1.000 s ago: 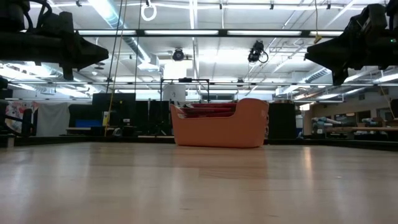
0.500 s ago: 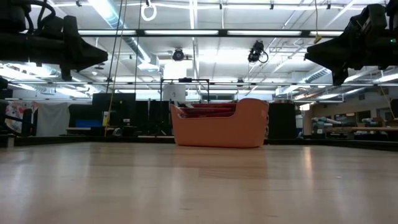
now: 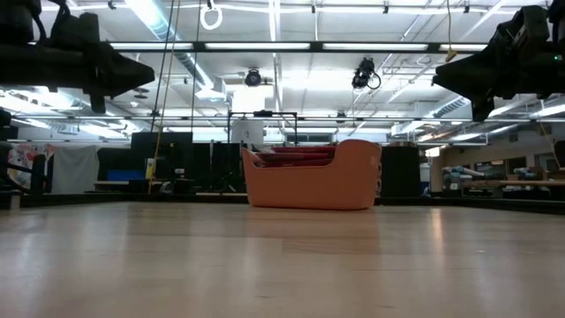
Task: Sort popcorn bags into baskets
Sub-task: Return to Home Position
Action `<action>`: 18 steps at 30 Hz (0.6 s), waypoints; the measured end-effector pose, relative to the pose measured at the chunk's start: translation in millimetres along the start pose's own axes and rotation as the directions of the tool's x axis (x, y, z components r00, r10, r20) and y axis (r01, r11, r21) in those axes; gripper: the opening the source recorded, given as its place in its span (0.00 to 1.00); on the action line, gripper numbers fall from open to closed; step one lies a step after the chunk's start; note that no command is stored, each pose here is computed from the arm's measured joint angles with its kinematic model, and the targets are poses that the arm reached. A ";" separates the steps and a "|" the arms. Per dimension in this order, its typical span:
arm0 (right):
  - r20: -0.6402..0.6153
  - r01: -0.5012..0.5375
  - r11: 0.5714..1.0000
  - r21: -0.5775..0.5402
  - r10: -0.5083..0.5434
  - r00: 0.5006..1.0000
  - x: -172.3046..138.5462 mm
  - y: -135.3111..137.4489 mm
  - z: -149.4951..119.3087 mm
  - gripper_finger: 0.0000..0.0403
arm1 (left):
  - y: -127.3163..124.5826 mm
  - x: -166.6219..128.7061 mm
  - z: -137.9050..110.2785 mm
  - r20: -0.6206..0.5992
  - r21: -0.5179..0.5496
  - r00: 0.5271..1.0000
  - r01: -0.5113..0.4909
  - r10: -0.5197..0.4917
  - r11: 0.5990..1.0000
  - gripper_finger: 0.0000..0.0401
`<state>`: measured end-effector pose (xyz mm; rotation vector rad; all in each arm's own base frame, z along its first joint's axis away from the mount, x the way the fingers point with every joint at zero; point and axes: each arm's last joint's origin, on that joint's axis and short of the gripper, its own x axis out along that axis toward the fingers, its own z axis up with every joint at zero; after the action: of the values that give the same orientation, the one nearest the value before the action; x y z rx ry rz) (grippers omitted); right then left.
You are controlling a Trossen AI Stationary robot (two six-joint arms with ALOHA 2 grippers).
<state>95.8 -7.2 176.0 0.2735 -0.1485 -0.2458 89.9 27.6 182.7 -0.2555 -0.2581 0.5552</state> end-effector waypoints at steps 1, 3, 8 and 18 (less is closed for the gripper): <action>0.000 0.000 1.000 0.000 0.000 1.000 0.0 0.0 0.0 0.23 | -1.7 -0.5 -0.5 -0.006 -0.003 1.000 0.018 -0.018 1.000 0.18; 0.000 0.000 1.000 0.000 0.000 1.000 0.0 0.0 0.0 0.23 | -3.9 -1.3 -1.2 -0.015 -0.007 0.999 0.044 -0.044 0.999 0.18; 0.000 0.000 1.000 0.000 0.000 1.000 0.0 0.0 0.0 0.23 | -4.8 -1.6 -1.4 -0.017 -0.010 0.998 0.052 -0.052 0.999 0.18; 0.000 0.000 1.000 0.000 0.000 1.000 0.0 0.0 0.0 0.23 | -12.5 -4.8 -3.4 -0.044 -0.028 0.990 0.136 -0.137 0.990 0.18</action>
<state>95.8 -7.2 176.0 0.2735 -0.1482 -0.2459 93.0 14.2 182.6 -0.2720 -0.2365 0.4100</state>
